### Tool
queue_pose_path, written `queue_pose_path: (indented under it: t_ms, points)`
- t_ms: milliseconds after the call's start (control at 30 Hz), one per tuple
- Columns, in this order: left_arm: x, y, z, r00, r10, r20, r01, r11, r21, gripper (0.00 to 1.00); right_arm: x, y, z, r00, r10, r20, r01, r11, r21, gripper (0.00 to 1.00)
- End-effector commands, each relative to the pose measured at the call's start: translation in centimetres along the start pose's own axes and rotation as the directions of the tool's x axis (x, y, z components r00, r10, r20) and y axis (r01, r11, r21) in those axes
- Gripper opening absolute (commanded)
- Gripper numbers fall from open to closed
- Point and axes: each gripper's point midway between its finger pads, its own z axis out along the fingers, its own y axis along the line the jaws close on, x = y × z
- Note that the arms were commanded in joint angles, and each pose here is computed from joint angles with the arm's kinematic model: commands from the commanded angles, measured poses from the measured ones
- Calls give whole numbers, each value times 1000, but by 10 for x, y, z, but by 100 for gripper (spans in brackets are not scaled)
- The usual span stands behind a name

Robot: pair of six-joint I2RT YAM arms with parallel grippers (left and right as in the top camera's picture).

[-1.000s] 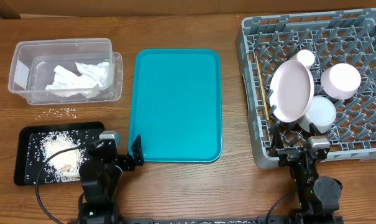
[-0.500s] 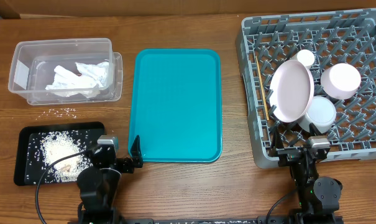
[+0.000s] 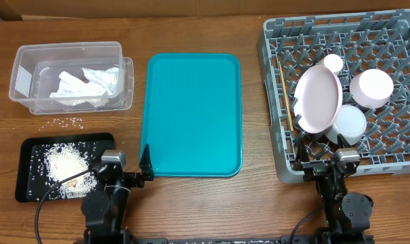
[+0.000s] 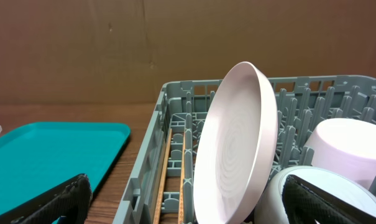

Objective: Sort waste into correct bins and load items into the dishwasher

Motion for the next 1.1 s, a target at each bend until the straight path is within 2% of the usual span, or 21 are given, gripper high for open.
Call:
queue_pose_path:
  t_ms: [0, 767, 1067]
  points:
    - [-12, -1, -4, 998, 31, 61, -31, 1000, -2, 100, 1, -1, 0, 1000, -3, 8, 3, 1000, 0, 100]
    - [-14, 6, -5, 997, 37, 72, -34, 998, -46, 100, 1, 0, 0, 1000, -3, 8, 3, 1000, 0, 100]
    - [-12, -7, -4, 991, 117, 67, -117, 993, 0, 100, 1, -1, 0, 1000, -3, 8, 3, 1000, 0, 100]
